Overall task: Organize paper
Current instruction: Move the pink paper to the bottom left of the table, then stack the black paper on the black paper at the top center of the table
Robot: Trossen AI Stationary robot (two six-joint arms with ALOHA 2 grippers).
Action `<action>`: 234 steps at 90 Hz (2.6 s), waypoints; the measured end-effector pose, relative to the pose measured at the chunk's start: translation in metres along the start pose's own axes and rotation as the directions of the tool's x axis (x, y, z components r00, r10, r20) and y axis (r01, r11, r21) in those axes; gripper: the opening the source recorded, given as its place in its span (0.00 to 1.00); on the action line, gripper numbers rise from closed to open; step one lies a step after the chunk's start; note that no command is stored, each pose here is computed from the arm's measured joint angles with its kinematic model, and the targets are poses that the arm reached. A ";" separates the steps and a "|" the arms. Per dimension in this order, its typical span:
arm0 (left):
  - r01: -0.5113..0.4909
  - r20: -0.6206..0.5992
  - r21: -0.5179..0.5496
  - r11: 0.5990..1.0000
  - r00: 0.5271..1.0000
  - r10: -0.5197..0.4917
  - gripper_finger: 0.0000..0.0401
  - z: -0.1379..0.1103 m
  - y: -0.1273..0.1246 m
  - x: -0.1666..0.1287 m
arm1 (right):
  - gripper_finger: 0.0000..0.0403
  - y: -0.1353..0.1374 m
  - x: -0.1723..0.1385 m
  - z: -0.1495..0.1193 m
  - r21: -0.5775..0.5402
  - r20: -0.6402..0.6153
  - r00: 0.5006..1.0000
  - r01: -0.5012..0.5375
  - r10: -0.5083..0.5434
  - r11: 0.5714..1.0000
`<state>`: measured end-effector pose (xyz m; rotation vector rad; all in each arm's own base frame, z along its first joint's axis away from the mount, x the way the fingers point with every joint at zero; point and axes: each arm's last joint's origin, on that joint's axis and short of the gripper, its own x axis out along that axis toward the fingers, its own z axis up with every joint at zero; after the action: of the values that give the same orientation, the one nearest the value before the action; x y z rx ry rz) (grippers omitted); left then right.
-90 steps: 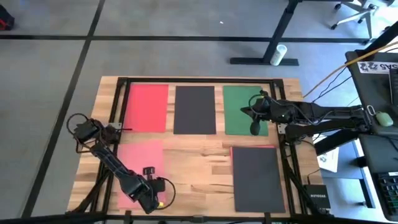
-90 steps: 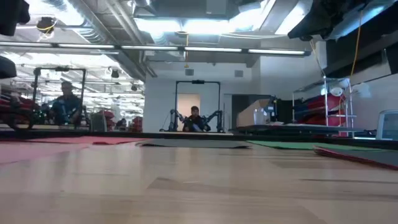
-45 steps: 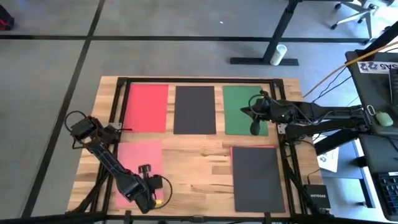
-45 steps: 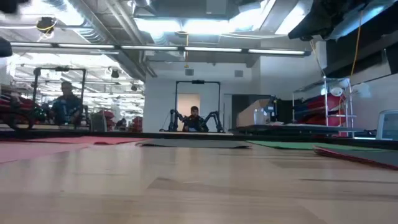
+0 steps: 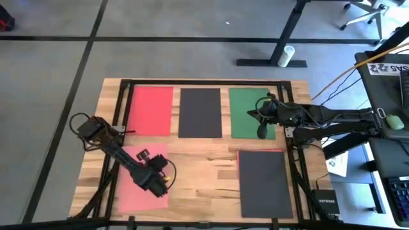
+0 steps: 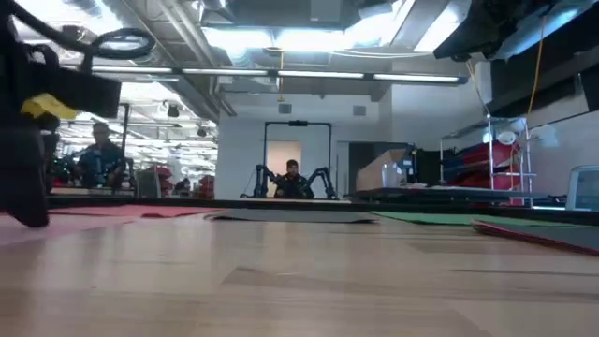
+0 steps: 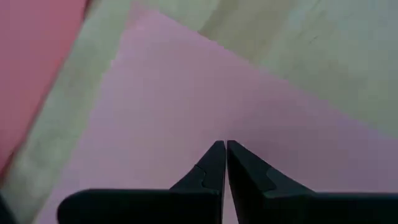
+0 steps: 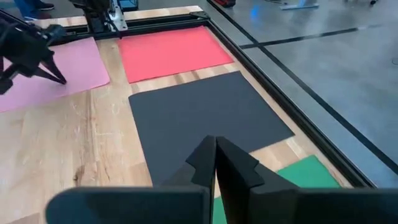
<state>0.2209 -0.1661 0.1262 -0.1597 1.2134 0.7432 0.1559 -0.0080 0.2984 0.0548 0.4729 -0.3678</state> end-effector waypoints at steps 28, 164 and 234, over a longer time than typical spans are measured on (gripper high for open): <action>0.051 0.020 0.003 0.999 0.998 -0.052 0.00 0.003 -0.006 -0.001 | 0.00 0.000 0.000 0.000 -0.001 -0.002 1.000 -0.005 0.005 1.000; 0.328 0.312 0.182 0.927 0.875 -0.371 0.00 0.032 -0.045 -0.059 | 0.01 0.019 0.014 -0.012 0.124 -0.209 0.865 -0.438 0.455 0.890; 0.728 0.495 0.424 0.538 0.311 -0.811 0.00 0.088 -0.016 0.017 | 0.22 0.062 0.089 -0.068 0.094 -0.682 0.644 -0.393 0.347 0.915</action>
<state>0.3023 -0.1279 0.1397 -0.3276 0.3572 -0.1884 0.2226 0.0294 0.1954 0.2321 1.2015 0.1025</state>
